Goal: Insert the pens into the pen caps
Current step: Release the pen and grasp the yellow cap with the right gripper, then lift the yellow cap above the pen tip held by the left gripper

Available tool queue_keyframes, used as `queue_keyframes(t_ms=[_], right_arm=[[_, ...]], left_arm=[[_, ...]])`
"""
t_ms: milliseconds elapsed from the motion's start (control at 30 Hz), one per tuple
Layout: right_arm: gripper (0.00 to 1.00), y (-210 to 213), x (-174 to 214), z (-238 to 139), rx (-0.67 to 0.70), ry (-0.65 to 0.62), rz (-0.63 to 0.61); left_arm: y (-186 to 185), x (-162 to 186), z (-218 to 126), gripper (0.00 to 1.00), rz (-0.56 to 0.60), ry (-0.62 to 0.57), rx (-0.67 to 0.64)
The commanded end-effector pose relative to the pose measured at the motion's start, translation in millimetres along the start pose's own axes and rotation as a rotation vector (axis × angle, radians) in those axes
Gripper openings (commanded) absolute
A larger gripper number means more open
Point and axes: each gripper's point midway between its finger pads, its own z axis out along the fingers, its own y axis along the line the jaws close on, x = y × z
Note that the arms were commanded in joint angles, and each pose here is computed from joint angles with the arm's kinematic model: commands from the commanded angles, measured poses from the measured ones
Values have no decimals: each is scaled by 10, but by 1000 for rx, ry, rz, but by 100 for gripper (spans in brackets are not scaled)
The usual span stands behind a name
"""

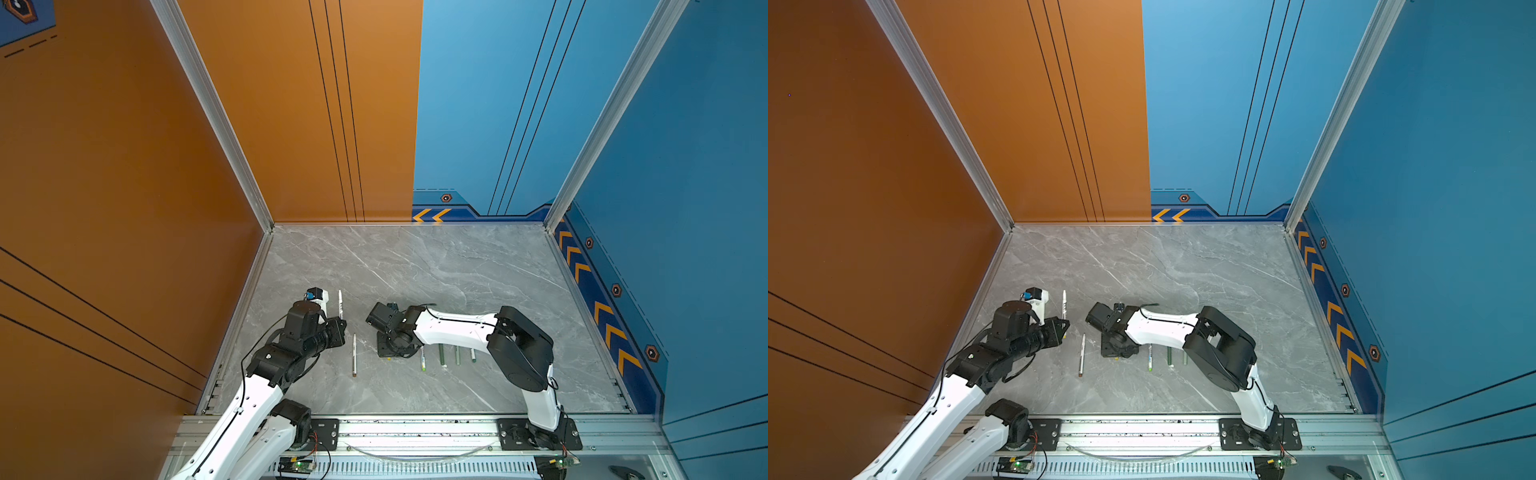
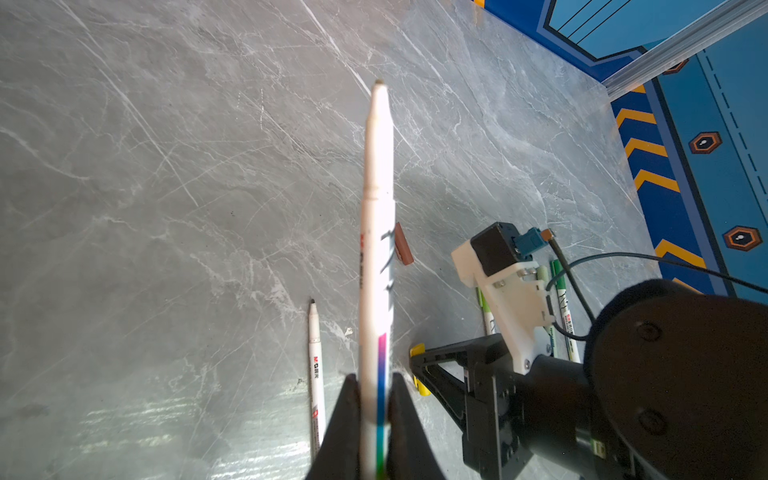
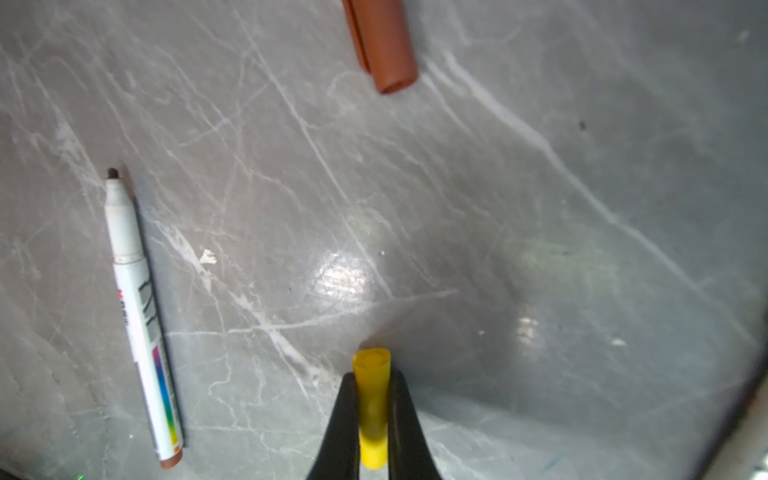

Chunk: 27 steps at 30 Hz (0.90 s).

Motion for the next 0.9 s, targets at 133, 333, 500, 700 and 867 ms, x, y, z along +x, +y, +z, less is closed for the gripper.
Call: queue_keyframes(t_ms=[133,333,500,700,867], right_arm=[[1,-88,-62,-114,42,-26,-32],[1,63,-548,-803,-120,-188,26],[1,-72,-950,-1397,-256,-342,160],[0,-393,-1231,-1957,-396,-510,356],[0,-414,-1295,-2176,-472,-550,395]], left_arm=[[-37,-43,-44,0,0,1,14],[-315,12,-13,0,41,51,164],[-595,93,-22,0,94,105,304],[-917,283,-59,0,201,187,449],[-1113,411,-48,0,274,234,501]])
